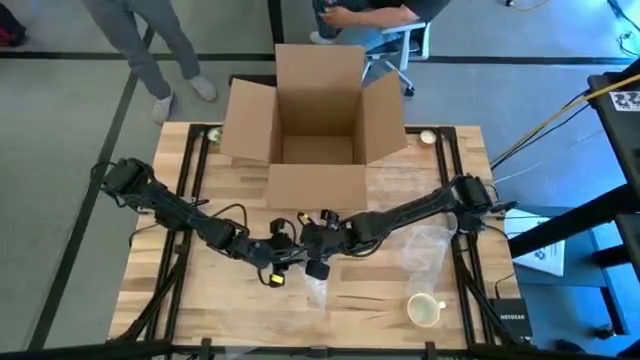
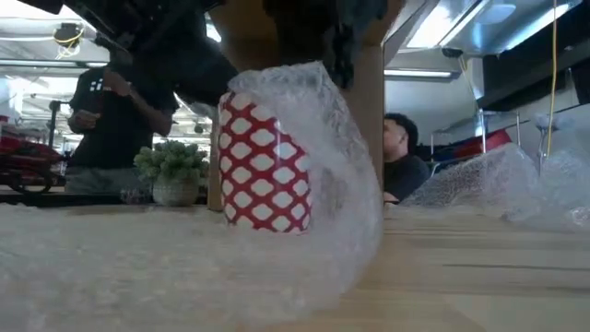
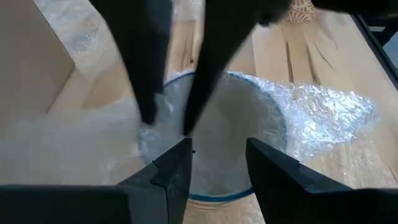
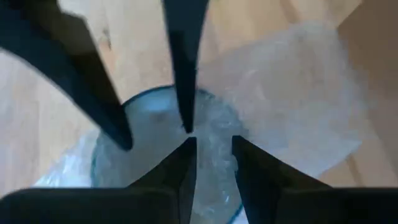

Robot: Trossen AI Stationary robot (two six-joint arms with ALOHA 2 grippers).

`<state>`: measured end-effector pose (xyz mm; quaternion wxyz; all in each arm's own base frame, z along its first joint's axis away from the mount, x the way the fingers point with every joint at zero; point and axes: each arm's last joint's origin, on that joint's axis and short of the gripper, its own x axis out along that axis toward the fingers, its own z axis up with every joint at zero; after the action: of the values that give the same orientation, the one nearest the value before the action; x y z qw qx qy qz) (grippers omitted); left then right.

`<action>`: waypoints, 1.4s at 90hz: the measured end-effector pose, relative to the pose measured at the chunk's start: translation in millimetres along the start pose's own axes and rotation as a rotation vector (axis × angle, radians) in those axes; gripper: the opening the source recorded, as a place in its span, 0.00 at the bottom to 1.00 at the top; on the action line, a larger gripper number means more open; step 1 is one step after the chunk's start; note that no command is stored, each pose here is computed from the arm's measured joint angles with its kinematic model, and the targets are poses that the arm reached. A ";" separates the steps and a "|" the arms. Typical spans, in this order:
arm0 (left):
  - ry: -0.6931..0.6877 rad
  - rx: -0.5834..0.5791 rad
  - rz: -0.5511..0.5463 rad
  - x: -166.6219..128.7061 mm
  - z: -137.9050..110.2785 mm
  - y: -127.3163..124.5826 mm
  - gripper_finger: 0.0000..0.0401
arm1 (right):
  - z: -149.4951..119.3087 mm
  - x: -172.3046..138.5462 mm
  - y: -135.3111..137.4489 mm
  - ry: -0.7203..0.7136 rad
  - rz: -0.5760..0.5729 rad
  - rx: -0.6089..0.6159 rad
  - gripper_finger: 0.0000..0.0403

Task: Wrap mug
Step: Wrap the red mug with the bubble wrap

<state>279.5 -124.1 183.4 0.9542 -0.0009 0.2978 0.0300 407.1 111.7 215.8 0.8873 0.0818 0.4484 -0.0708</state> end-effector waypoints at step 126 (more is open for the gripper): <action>0.001 -0.093 -0.084 -16.9 8.1 35.7 0.34 | -7.5 17.6 19.1 -0.052 0.034 -0.050 0.01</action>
<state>268.2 -89.2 200.3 0.9533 -0.0579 0.2964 0.0038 415.3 131.0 198.8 0.9015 0.0651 0.4254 -0.0466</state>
